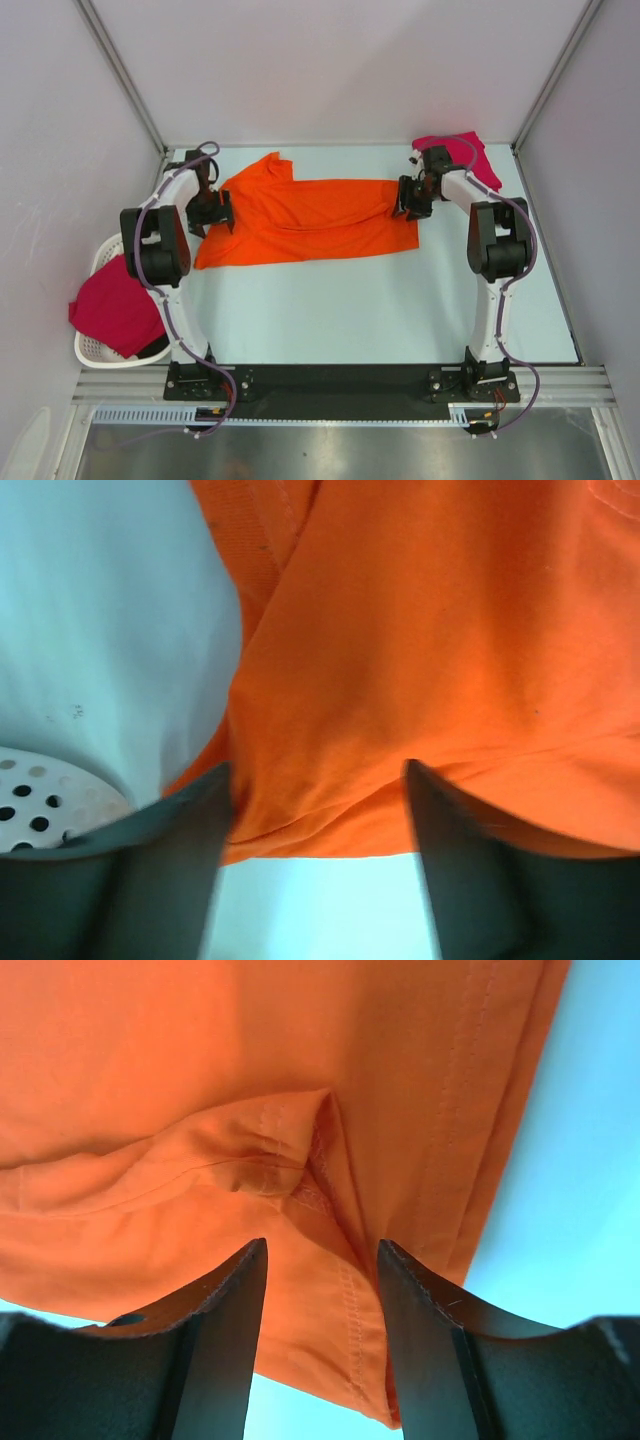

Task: Fold and stack the t-shirts
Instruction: Fold the flattened tshirt in 1/3 of the way

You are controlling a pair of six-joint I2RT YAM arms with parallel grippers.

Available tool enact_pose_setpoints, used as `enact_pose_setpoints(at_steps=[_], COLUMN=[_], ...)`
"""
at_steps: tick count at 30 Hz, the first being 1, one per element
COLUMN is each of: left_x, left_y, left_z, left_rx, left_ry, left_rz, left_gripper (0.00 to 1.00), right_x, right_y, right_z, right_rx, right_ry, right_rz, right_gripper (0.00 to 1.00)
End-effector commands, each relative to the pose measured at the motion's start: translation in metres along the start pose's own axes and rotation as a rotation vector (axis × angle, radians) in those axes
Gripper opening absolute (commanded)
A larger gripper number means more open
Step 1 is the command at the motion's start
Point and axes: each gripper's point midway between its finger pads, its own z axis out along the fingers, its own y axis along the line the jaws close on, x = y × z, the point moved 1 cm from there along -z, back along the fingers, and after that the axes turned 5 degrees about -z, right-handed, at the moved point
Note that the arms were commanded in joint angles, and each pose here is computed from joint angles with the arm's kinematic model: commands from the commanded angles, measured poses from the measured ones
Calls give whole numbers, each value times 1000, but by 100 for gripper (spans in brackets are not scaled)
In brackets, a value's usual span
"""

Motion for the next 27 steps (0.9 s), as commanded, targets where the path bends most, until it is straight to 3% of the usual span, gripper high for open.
enact_pose_setpoints(at_steps=[1, 5, 6, 12, 27], left_x=[-3, 5, 6, 6, 10], left_y=[-8, -4, -4, -2, 1], left_z=[2, 12, 12, 13, 14], left_rx=[49, 27, 29, 23, 15], left_ry=[8, 42, 46, 46, 50], left_rz=[22, 25, 24, 24, 27], left_gripper=[63, 37, 26, 0, 0], right_x=[-1, 5, 4, 10, 26], right_y=[-8, -14, -18, -22, 10], right_z=[-5, -9, -13, -21, 26], right_rx=[29, 65, 97, 74, -62], right_ry=[3, 15, 10, 1, 108], right_rz=[-17, -25, -35, -29, -40], right_gripper=[53, 54, 54, 54, 47])
